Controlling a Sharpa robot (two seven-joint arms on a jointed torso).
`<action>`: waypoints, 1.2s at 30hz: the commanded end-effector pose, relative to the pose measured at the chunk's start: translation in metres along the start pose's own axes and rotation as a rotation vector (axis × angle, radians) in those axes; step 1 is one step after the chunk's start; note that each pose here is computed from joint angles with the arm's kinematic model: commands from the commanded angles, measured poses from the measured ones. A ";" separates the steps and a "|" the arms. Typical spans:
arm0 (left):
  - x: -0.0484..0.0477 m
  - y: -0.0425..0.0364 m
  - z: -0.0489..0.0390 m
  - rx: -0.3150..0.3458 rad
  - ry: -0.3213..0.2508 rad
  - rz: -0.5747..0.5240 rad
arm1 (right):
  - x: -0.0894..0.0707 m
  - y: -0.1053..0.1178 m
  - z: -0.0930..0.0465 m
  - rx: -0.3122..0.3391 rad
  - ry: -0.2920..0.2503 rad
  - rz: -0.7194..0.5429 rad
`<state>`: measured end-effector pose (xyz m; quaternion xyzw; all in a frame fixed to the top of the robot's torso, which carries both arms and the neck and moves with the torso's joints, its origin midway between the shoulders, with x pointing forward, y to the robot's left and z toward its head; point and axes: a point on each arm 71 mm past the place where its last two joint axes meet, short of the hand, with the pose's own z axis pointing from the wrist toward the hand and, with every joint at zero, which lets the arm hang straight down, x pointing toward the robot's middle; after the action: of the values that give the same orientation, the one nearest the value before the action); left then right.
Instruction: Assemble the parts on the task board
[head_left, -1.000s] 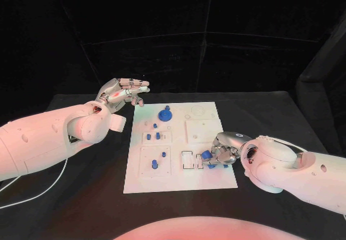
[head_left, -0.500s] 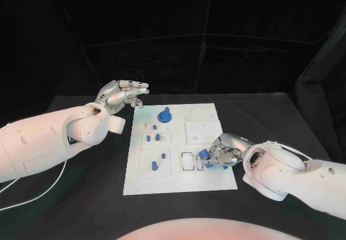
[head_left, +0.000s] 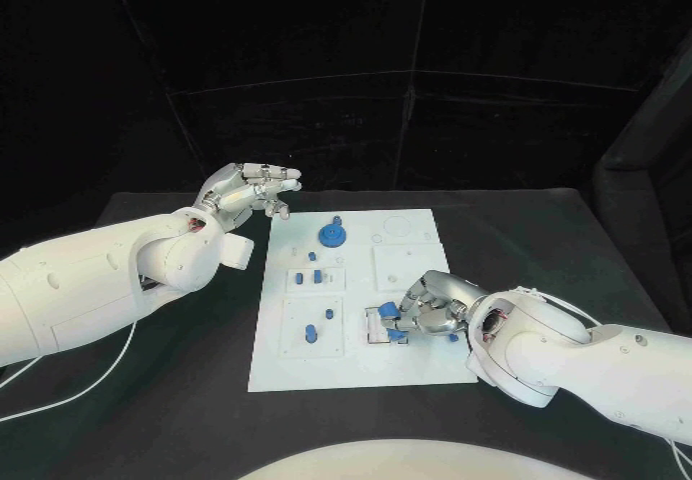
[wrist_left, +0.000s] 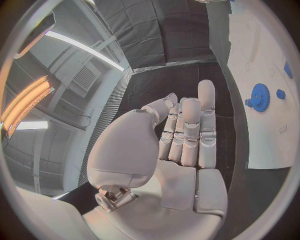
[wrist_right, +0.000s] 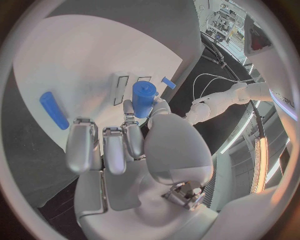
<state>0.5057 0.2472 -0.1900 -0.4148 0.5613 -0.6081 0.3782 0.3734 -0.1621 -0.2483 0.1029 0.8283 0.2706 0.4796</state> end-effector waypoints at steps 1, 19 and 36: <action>0.0020 -0.0013 0.0005 0.005 0.014 -0.009 | 0.004 0.002 0.002 0.020 0.034 0.002; 0.0022 -0.0013 0.0004 0.004 0.017 -0.010 | 0.005 0.009 0.012 0.045 -0.012 -0.066; 0.0010 -0.0014 -0.0005 0.003 0.014 -0.010 | 0.005 0.015 0.009 -0.043 -0.011 -0.103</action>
<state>0.5052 0.2476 -0.1900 -0.4146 0.5623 -0.6087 0.3760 0.3784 -0.1476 -0.2506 0.0744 0.8294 0.2463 0.4959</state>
